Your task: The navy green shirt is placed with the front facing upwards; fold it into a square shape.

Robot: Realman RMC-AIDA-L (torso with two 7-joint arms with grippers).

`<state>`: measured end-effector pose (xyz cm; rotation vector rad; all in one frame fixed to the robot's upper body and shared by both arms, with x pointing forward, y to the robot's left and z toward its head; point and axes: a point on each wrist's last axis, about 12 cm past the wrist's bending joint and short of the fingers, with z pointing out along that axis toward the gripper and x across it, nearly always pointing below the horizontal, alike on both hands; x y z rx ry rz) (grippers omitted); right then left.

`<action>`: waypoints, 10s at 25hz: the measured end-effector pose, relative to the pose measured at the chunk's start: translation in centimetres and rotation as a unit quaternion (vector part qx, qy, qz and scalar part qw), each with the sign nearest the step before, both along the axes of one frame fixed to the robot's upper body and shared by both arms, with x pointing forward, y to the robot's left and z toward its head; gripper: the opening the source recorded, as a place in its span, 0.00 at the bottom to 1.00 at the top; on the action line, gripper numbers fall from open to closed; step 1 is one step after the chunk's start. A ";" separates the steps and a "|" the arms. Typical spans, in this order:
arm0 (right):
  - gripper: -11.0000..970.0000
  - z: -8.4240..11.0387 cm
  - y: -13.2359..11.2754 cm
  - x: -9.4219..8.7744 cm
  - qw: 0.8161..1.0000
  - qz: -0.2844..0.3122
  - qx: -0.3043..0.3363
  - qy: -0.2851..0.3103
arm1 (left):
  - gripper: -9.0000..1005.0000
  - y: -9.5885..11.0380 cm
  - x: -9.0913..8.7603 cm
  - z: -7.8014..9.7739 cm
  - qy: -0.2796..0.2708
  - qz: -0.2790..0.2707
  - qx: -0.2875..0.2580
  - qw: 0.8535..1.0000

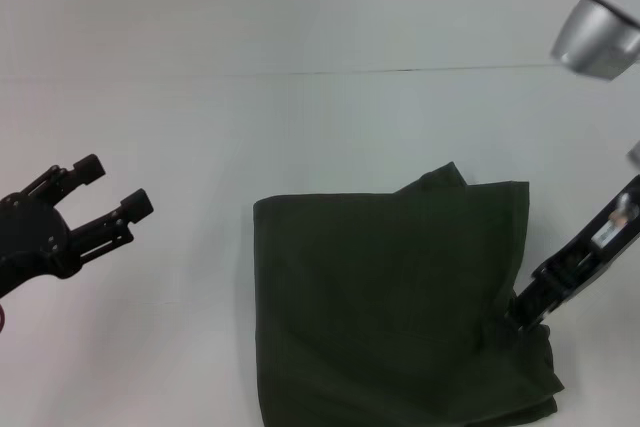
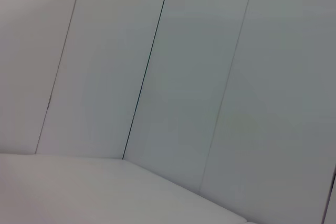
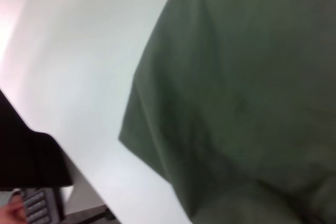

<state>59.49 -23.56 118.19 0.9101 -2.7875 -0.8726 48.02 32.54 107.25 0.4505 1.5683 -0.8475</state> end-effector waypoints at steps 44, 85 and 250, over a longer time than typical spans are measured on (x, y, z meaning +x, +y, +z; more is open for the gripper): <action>0.61 -1.5 -3.1 0.1 0.990 -0.099 0.097 -0.026 | 0.93 -0.3 0.2 -0.1 0.003 0.000 -0.004 1.000; 0.59 -1.7 -1.9 2.9 0.978 -0.153 -0.032 -0.136 | 0.93 -0.5 0.3 -0.2 0.006 -0.003 -0.011 1.000; 0.80 -9.6 -9.7 -7.4 0.788 -0.296 0.362 -0.401 | 0.07 -12.3 15.0 1.4 0.378 0.043 0.141 0.914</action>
